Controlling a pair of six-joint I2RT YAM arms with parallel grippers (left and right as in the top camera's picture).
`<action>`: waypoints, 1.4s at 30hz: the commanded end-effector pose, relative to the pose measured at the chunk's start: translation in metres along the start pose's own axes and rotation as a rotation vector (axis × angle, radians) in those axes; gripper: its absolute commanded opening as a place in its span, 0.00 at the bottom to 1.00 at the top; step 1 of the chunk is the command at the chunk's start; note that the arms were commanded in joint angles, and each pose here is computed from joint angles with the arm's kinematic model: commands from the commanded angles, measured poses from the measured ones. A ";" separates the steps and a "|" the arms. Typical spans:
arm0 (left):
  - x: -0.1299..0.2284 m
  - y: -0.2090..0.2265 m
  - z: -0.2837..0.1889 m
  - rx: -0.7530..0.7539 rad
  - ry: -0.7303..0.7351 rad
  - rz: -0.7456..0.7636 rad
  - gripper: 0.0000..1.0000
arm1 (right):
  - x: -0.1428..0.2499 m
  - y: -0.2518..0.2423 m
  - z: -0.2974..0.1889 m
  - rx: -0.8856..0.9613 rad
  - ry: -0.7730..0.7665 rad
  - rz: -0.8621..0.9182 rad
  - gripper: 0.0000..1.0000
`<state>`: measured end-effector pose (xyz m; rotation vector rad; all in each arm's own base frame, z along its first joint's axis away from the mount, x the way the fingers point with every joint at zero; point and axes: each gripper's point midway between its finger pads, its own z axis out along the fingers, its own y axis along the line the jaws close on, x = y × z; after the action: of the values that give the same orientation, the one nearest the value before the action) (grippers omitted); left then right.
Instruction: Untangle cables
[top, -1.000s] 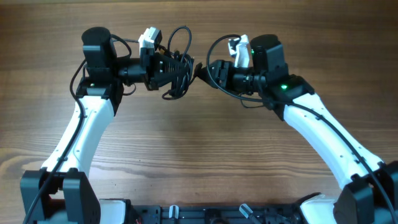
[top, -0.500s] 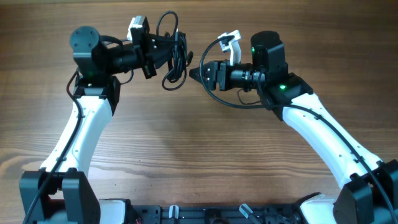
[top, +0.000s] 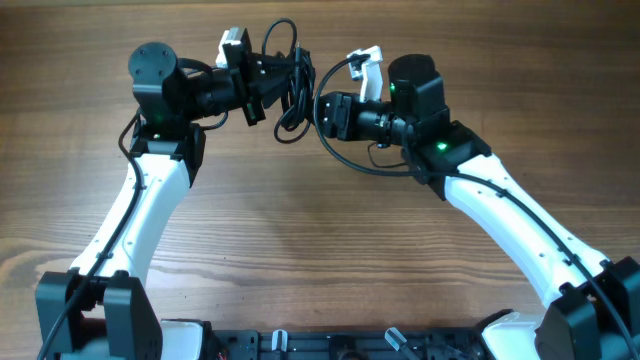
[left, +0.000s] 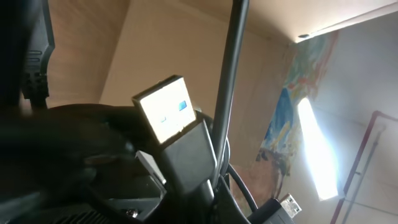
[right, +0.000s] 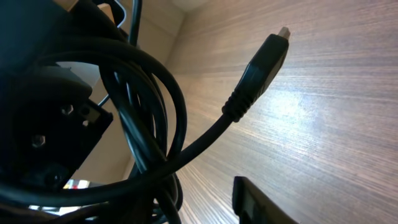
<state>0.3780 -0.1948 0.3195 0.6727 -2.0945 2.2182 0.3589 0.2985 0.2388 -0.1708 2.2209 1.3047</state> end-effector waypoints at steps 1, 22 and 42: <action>0.013 -0.009 0.004 0.003 0.036 0.012 0.06 | -0.006 -0.014 0.011 0.074 -0.039 0.036 0.32; -0.012 -0.015 -0.028 0.014 -0.041 0.319 0.04 | 0.049 -0.121 -0.037 0.521 0.160 0.165 0.04; -0.019 -0.016 -0.040 0.013 -0.068 0.364 0.04 | 0.077 -0.166 -0.093 0.684 0.352 0.112 0.24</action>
<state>0.3834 -0.1619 0.2992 0.4490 -2.3212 2.3103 0.3220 0.1460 0.1149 0.1605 2.8620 0.5133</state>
